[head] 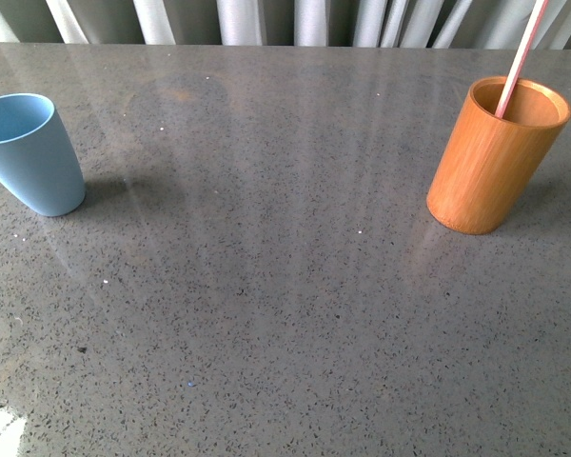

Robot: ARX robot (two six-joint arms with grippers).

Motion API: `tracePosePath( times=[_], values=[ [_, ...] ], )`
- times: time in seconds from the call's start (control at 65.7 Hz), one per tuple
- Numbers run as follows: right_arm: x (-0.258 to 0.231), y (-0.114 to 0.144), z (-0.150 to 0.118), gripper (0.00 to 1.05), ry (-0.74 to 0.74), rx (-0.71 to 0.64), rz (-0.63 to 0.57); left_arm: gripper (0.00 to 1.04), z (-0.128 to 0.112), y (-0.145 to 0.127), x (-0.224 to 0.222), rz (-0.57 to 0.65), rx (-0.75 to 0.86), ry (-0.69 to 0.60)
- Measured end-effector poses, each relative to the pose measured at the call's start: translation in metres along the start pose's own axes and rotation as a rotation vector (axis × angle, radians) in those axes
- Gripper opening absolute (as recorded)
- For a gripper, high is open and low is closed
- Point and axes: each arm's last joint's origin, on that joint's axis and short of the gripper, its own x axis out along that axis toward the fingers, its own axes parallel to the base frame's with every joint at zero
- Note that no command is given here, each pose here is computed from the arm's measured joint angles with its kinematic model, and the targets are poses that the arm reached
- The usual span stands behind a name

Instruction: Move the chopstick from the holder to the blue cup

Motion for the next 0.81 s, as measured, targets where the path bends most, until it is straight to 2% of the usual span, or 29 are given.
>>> tracePosePath(
  times=[0.807],
  values=[
    [0.000,0.000,0.000,0.96,0.000,0.000,0.000,0.96,0.018,0.015,0.062,0.021,0.048,0.118]
  ],
)
